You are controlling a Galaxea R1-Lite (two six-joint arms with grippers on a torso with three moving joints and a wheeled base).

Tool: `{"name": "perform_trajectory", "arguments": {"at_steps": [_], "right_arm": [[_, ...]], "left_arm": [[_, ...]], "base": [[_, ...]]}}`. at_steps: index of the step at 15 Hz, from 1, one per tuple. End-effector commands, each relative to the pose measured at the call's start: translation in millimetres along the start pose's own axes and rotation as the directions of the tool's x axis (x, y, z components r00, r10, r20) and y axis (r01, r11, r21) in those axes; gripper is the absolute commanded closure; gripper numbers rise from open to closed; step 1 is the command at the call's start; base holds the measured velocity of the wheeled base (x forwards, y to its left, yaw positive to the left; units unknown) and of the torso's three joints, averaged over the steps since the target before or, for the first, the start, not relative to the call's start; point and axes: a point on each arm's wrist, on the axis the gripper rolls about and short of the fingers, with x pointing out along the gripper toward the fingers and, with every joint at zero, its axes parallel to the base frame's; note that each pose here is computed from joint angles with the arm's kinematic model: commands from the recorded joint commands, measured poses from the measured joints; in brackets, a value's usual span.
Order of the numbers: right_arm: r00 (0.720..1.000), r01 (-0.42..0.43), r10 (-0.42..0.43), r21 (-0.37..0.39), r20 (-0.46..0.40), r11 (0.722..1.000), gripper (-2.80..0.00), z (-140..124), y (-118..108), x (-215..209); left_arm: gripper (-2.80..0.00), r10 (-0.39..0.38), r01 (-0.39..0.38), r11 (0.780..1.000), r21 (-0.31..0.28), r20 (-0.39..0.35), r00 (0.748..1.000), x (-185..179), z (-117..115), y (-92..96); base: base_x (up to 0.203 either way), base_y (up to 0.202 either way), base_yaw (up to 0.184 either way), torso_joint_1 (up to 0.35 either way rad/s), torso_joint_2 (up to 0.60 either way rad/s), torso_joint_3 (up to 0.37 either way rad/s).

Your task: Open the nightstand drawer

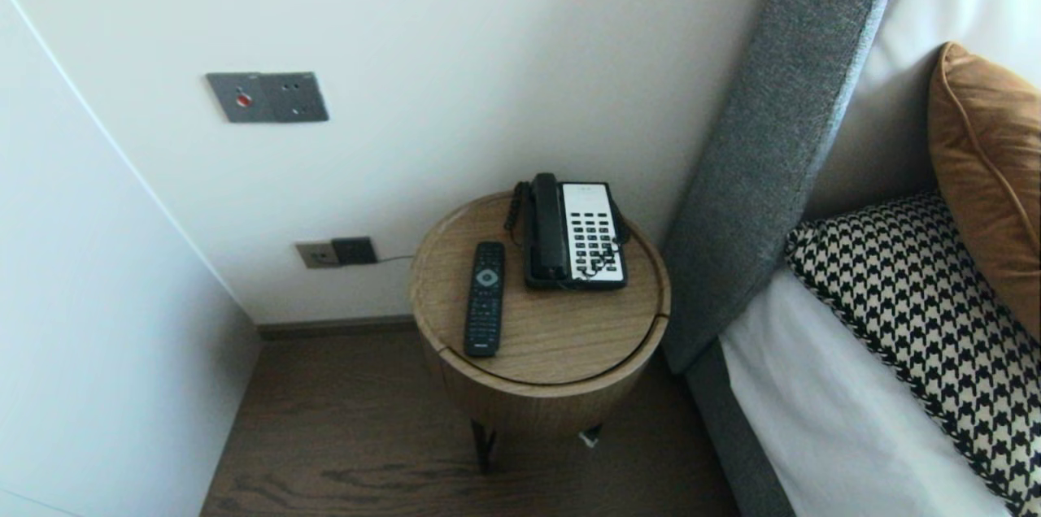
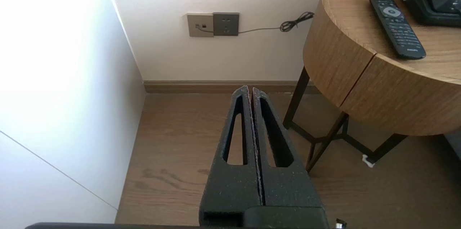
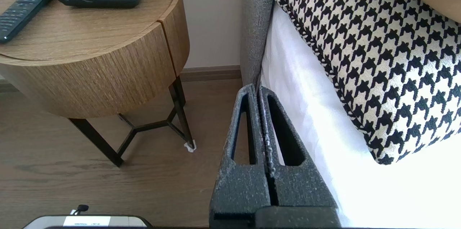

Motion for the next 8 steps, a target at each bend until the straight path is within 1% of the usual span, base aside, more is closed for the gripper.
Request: {"name": "perform_trajectory", "arguments": {"at_steps": [1, 8], "right_arm": [[1.0, -0.001, 0.001, 0.0, 0.003, 1.0, 0.0, -0.1, 0.0, -0.2], [1.0, -0.002, 0.002, -0.002, 0.001, 1.0, 0.0, 0.0, 0.0, -0.1]], "left_arm": [[0.0, 0.002, -0.002, 1.0, 0.0, 0.001, 1.0, 0.0, 0.1, 0.0], [0.0, 0.001, -0.001, 1.0, 0.0, 0.001, 1.0, 0.0, 0.1, 0.0]], "base": [[0.0, 0.0, 0.0, 0.0, 0.0, 0.0], [0.0, 0.0, 0.0, 0.0, 0.0, 0.0]]}}
